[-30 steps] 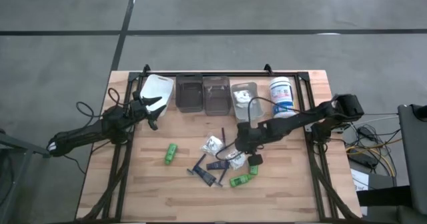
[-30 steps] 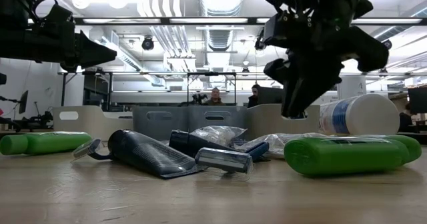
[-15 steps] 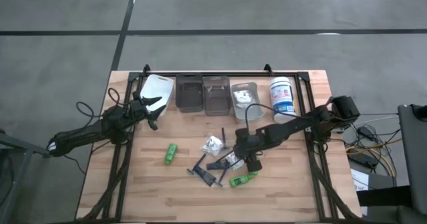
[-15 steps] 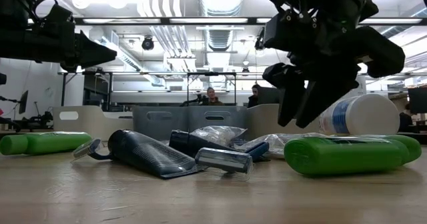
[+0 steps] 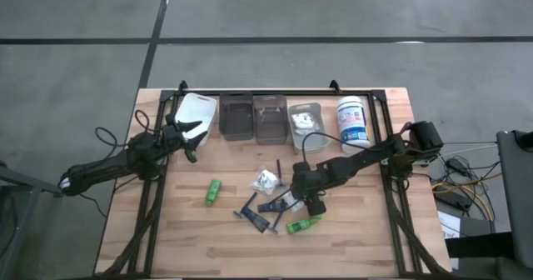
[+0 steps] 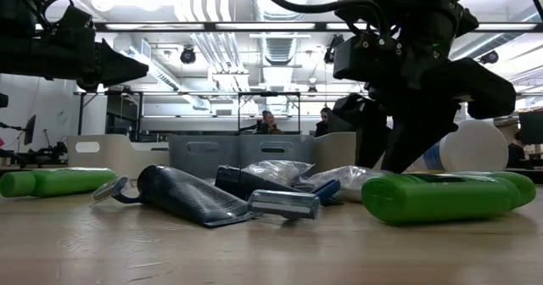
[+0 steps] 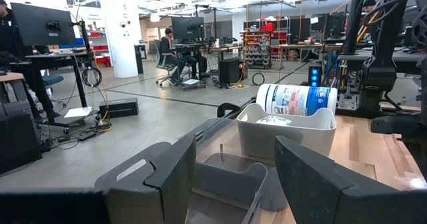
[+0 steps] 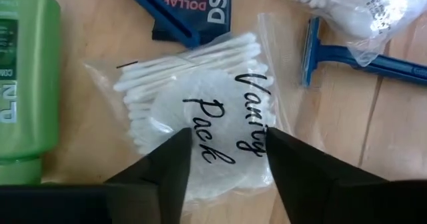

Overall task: Pick & Place Travel size toiletries
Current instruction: Put the bottom cotton pack into the grey bin

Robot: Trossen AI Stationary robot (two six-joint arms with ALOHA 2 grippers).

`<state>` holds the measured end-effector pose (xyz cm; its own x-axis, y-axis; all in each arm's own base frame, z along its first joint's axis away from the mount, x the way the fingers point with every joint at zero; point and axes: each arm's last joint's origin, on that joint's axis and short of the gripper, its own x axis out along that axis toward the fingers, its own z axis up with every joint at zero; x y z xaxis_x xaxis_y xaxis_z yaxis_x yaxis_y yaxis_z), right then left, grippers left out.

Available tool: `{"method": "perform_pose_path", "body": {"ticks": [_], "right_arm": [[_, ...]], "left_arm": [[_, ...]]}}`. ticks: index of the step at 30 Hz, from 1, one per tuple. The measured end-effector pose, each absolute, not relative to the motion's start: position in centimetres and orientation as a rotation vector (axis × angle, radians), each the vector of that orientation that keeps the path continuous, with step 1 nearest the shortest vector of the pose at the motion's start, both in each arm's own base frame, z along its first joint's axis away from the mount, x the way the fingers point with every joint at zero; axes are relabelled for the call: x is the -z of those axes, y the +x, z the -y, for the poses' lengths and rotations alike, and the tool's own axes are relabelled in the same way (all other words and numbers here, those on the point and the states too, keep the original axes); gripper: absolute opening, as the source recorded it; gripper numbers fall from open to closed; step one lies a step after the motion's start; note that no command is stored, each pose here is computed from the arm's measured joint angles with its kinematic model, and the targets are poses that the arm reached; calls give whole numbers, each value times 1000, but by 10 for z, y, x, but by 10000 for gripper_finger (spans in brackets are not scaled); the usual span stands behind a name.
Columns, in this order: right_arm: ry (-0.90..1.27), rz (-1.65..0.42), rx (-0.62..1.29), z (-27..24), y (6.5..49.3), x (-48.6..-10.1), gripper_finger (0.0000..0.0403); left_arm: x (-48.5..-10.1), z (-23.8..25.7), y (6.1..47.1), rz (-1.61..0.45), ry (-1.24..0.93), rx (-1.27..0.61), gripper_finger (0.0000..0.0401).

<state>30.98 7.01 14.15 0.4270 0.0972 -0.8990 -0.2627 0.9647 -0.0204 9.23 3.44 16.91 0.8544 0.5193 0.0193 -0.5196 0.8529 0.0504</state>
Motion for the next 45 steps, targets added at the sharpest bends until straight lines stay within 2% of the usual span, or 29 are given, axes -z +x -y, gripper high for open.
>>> {"method": "perform_pose_path", "body": {"ticks": [10, 14, 23, 36, 45], "right_arm": [[-173, -1115, -224, -70, 310, -140, 46], [-174, -1106, -232, -69, 308, -147, 14], [-181, -1054, -247, -67, 298, -182, 16], [-155, -829, -228, -56, 275, -257, 14], [-128, -741, -218, -53, 261, -280, 21]], "left_arm": [[-169, -34, 92, 5, 55, -546, 207], [-169, -34, 92, 5, 55, -546, 206], [-169, -34, 92, 5, 55, -547, 207], [-169, -34, 92, 5, 54, -546, 207], [-169, -34, 92, 5, 55, -546, 207]]}}
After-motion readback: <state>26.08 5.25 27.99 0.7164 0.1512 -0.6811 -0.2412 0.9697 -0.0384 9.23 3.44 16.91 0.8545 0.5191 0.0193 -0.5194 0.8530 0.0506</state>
